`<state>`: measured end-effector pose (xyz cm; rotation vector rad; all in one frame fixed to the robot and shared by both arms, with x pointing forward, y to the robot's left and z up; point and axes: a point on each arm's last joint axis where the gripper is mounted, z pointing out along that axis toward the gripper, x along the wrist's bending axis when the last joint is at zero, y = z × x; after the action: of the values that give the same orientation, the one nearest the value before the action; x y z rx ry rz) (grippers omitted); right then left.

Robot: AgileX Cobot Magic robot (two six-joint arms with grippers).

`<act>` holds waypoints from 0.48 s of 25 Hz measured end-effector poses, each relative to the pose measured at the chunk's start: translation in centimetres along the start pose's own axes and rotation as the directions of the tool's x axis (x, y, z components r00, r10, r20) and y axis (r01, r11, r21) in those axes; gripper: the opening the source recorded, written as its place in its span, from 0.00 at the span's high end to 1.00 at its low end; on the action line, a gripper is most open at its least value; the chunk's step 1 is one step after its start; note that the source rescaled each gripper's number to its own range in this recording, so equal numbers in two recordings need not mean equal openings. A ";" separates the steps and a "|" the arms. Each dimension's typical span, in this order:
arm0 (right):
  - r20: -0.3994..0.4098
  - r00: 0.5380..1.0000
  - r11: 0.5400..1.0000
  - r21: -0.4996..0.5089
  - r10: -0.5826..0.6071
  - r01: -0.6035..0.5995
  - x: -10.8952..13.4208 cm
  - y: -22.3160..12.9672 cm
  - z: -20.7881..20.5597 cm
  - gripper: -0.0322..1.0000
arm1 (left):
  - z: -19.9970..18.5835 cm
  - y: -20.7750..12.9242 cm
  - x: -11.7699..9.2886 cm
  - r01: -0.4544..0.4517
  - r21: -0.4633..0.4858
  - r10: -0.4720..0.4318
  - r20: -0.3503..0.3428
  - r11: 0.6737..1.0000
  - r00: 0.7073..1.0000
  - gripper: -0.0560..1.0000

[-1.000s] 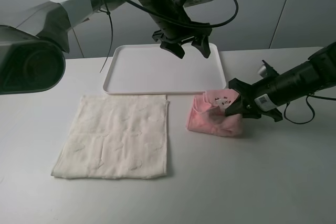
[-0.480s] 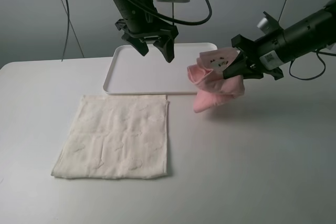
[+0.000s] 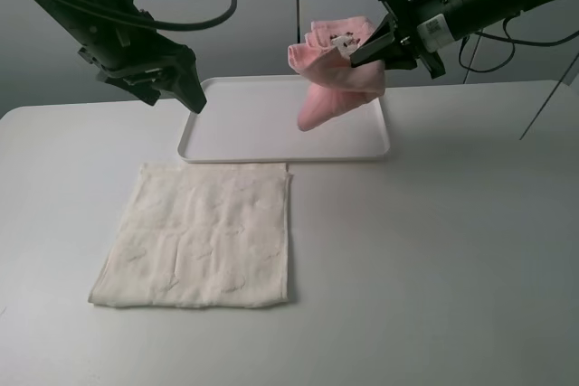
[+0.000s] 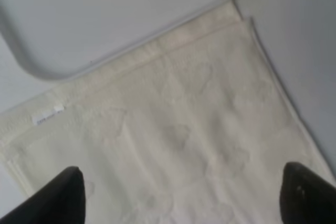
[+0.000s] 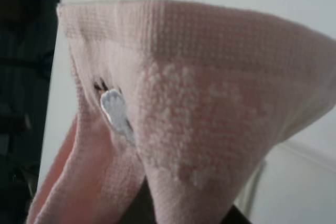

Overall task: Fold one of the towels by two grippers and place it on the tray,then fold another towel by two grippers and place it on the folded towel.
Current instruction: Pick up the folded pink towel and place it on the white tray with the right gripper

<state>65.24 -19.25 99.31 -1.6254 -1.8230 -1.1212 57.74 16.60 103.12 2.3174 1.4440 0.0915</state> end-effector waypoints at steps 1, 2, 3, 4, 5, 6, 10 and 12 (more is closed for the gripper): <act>-0.015 1.000 1.000 0.000 -0.005 0.005 0.4 0.7 0.6 0.87 | 0.4 -0.4 0.1 -0.001 0.007 0.001 -0.002 1.000 1.000 0.04; -0.034 0.999 1.000 -0.001 -0.012 0.012 0.9 1.5 1.3 0.87 | 0.9 -0.9 0.1 0.002 0.015 -0.002 -0.001 1.000 1.000 0.04; -0.054 0.998 0.999 -0.006 -0.033 0.032 1.4 2.5 2.0 0.87 | 1.4 -1.4 0.2 0.007 0.023 -0.007 0.000 1.000 1.000 0.04; -0.075 0.997 0.999 -0.009 -0.035 0.034 1.7 3.1 2.6 0.87 | 1.7 -1.6 0.2 0.015 0.022 -0.015 0.006 1.000 1.000 0.04; -0.101 0.994 0.999 -0.012 -0.036 0.035 1.8 3.8 3.6 0.87 | 2.0 -1.9 0.2 0.020 0.021 -0.020 0.011 1.000 1.000 0.04; -0.120 0.992 0.999 -0.015 -0.041 0.040 1.9 4.3 4.3 0.87 | 2.3 -2.1 0.1 0.021 0.019 -0.022 0.017 1.000 1.000 0.04; -0.208 0.978 0.999 -0.047 -0.031 0.021 1.4 6.2 7.2 0.87 | 3.0 -2.8 0.0 0.027 0.019 -0.028 0.037 0.999 0.999 0.04; -0.238 0.971 0.999 -0.050 0.008 -0.020 -0.4 6.6 8.8 0.87 | 3.1 -2.8 0.0 0.027 0.016 -0.028 0.038 1.000 0.999 0.04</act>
<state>73.23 -12.53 95.80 -1.4580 -1.6383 -1.3060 56.18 16.78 99.22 2.2981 1.4621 0.0287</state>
